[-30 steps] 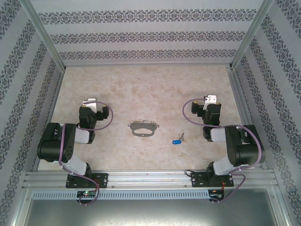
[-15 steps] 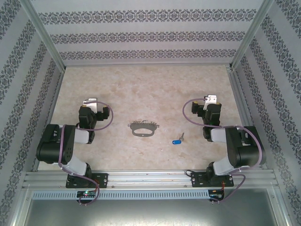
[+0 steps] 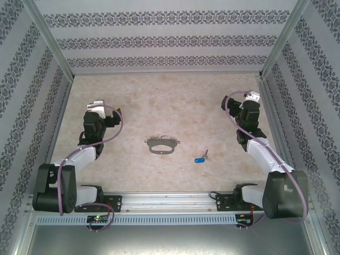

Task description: Put the keys on the keyring

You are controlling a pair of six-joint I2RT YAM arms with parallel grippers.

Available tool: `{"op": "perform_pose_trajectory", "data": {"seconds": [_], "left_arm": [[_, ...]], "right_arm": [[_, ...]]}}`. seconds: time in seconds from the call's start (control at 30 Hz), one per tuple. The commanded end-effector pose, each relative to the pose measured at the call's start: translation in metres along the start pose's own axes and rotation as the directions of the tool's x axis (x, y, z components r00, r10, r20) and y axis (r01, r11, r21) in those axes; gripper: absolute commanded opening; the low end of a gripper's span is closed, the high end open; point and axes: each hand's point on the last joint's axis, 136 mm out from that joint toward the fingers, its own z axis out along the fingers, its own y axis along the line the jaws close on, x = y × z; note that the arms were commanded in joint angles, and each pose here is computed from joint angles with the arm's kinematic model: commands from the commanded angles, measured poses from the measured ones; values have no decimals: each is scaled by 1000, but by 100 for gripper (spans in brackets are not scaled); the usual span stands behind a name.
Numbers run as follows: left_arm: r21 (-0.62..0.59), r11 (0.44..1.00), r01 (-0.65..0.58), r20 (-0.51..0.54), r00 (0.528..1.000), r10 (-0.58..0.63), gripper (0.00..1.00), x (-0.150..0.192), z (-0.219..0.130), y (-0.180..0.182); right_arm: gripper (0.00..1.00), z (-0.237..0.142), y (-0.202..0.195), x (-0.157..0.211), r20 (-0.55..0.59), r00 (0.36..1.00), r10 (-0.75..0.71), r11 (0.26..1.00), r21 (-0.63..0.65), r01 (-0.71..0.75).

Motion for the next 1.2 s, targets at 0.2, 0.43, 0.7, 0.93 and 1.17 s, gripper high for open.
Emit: {"op": "perform_pose_trajectory", "data": {"seconds": [0.2, 0.43, 0.7, 0.93, 1.17], "left_arm": [[226, 963, 145, -104, 987, -124, 100, 4, -14, -82], [325, 929, 179, -209, 971, -113, 100, 15, -26, -124], [397, 880, 260, -349, 930, -118, 100, 59, -52, -169], [420, 834, 357, -408, 896, -177, 100, 96, -51, -201], [431, 781, 451, -500, 840, -209, 100, 127, -36, -232]], "right_arm": [[90, -20, 77, 91, -361, 930, -65, 978, -209, -13], [89, -57, 114, 178, -492, 839, -232, 946, -313, 78], [79, -89, 138, 225, -577, 783, -231, 902, -429, -50], [72, -98, 153, 245, -621, 747, -238, 871, -476, -118], [67, -94, 159, 260, -654, 726, -214, 866, -470, -168]]}}
